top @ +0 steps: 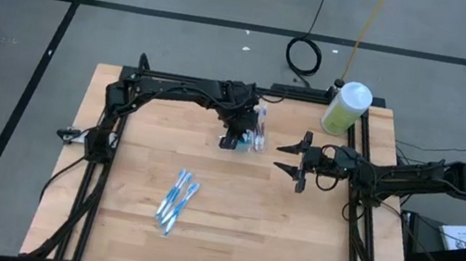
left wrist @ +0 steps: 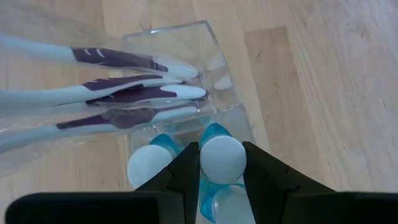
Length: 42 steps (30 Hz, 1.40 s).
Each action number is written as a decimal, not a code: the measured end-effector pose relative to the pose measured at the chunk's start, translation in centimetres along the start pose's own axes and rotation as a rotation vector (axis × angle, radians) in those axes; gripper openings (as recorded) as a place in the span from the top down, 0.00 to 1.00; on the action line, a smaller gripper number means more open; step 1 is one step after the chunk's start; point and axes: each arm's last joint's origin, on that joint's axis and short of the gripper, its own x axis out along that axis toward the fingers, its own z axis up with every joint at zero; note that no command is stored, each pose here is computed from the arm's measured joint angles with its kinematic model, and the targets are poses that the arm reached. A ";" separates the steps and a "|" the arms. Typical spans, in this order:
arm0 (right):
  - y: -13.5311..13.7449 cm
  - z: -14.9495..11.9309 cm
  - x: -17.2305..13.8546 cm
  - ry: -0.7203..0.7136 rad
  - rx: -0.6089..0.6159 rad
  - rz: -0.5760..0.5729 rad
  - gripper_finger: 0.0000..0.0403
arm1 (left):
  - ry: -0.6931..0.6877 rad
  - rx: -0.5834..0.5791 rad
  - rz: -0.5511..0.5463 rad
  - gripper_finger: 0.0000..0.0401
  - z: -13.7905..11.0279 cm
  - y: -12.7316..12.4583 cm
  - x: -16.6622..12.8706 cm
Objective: Pick & Place toothbrushing station
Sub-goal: Put the blue mouthwash into the transparent organizer
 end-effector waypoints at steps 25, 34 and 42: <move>0.0 0.0 0.0 -0.003 0.007 0.000 0.47 | 0.025 -0.030 -0.010 0.74 -0.2 0.0 1.2; 0.0 0.0 0.0 -0.004 0.007 0.000 0.47 | 0.027 -0.031 -0.009 0.74 -0.3 0.0 1.2; 0.0 0.0 0.0 -0.002 0.007 0.000 0.47 | 0.050 -0.094 0.000 0.59 -0.5 0.0 1.4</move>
